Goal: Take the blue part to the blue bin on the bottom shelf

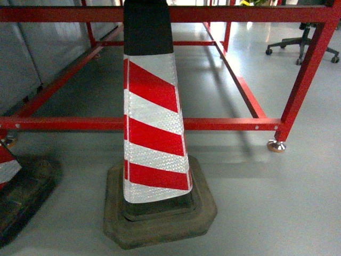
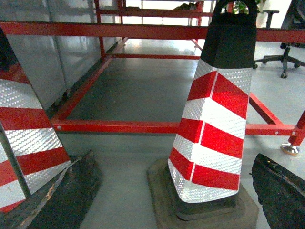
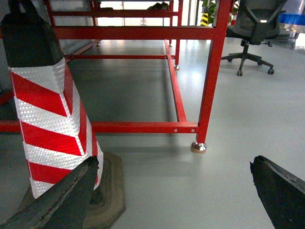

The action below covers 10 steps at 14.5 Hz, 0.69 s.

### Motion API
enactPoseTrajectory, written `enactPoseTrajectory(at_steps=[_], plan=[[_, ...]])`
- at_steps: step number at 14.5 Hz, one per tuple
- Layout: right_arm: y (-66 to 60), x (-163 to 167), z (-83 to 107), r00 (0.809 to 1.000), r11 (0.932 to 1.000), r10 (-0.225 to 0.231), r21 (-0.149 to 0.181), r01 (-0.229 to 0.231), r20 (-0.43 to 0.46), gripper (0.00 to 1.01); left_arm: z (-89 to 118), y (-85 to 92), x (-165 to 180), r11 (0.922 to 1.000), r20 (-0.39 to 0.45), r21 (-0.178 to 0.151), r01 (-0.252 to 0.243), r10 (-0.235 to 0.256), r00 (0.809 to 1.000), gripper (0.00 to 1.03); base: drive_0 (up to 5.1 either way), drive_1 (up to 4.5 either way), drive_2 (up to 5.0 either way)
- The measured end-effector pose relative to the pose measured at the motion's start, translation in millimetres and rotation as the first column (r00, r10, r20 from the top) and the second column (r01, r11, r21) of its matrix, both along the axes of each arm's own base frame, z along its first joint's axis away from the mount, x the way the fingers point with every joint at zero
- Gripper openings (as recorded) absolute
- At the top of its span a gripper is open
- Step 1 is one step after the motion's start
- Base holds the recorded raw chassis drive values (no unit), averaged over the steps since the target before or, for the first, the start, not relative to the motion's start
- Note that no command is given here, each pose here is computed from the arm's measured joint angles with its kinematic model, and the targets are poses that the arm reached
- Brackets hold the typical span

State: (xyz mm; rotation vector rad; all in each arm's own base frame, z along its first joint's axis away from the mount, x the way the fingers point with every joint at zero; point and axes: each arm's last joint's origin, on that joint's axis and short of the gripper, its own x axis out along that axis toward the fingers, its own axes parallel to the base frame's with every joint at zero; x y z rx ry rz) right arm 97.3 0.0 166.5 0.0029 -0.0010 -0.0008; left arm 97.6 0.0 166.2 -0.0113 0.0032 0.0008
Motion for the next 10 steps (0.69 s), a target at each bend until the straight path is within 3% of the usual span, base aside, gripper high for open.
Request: enactPoseTrajectory(at_steps=[10], plan=[[0.0, 0.0, 0.0, 1.0, 1.0, 0.0, 0.0, 0.0, 0.0, 0.98, 0.0, 0.0, 0.0, 1.0, 0.0, 0.0, 0.0, 0.0, 1.0, 0.98, 0.0, 0.0, 0.0]])
